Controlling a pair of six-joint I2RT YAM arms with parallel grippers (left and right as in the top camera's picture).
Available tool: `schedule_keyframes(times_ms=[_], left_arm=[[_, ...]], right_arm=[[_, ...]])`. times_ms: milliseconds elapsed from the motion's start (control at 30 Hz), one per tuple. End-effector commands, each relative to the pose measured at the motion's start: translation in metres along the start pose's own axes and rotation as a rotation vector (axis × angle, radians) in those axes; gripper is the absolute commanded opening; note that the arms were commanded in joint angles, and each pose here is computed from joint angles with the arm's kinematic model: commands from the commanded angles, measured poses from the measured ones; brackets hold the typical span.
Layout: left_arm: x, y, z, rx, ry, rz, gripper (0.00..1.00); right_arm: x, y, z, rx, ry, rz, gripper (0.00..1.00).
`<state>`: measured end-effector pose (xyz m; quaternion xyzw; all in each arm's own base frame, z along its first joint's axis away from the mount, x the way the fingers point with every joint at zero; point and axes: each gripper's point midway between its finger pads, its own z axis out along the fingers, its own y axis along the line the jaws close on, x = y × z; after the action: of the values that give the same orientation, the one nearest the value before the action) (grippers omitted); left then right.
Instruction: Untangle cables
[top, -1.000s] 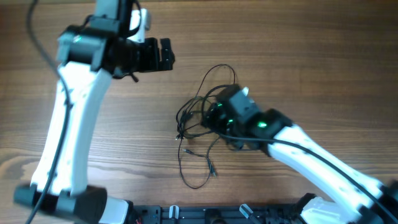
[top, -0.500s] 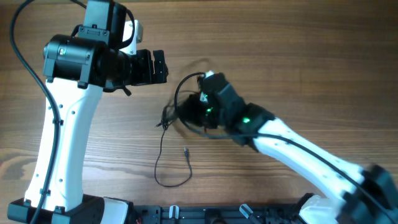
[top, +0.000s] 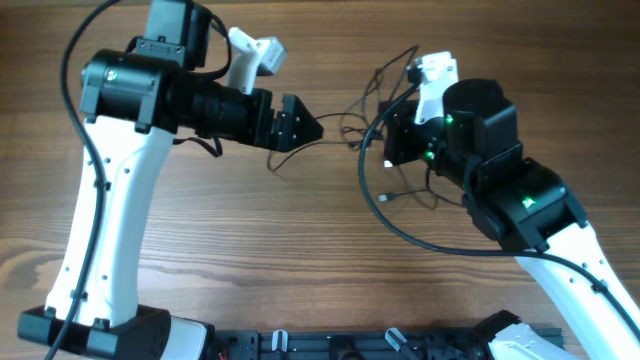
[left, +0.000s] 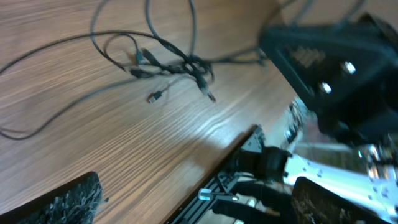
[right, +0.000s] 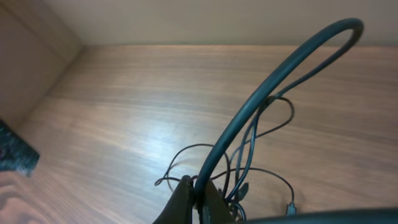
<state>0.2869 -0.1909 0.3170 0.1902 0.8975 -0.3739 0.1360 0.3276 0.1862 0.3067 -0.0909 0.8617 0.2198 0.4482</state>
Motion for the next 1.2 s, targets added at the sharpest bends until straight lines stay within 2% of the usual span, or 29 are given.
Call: schedule_keyframes(times_ms=[0,133,267,367,467,700,733,767,867,1033,1100,1167], left_arm=[[0.003,-0.023,0.031,0.130,0.075,0.227,1.00],[-0.012,-0.019,0.077,0.060,0.098,0.383,1.00],[-0.029,-0.012,0.105,-0.077,0.076,0.501,0.99],[-0.039,-0.017,0.114,-0.109,0.043,0.555,0.98],[-0.053,-0.021,0.115,-0.121,-0.015,0.575,0.96],[-0.078,-0.030,0.113,-0.107,-0.125,0.500,0.93],[-0.081,-0.031,0.113,-0.104,-0.139,0.463,0.91],[-0.084,-0.032,0.113,-0.094,-0.154,0.364,0.87],[-0.089,-0.025,0.119,-0.104,-0.173,0.157,0.85],[-0.091,-0.014,0.122,-0.143,-0.185,0.021,0.86],[-0.087,-0.008,0.121,-0.150,-0.186,-0.180,0.92],[-0.077,-0.001,0.119,-0.150,-0.164,-0.428,0.92]], right_arm=[[-0.033,-0.015,-0.022,0.060,-0.091,-0.057,0.05],[-0.059,-0.017,-0.042,0.073,-0.148,-0.069,0.04],[-0.062,-0.016,-0.051,0.075,-0.147,-0.070,0.04],[-0.058,-0.016,-0.055,0.080,-0.129,-0.069,0.04],[-0.056,-0.017,-0.058,0.081,-0.122,-0.069,0.04],[-0.053,-0.011,-0.057,0.045,-0.111,-0.069,0.04],[-0.053,-0.010,-0.057,0.045,-0.111,-0.068,0.04],[-0.053,-0.010,-0.057,0.045,-0.111,-0.068,0.04],[-0.055,-0.010,-0.057,0.044,-0.116,-0.066,0.04],[-0.055,-0.010,-0.057,0.043,-0.117,-0.061,0.04],[-0.054,-0.010,-0.057,0.044,-0.116,-0.060,0.04],[-0.054,-0.010,-0.057,0.043,-0.116,-0.059,0.04]])
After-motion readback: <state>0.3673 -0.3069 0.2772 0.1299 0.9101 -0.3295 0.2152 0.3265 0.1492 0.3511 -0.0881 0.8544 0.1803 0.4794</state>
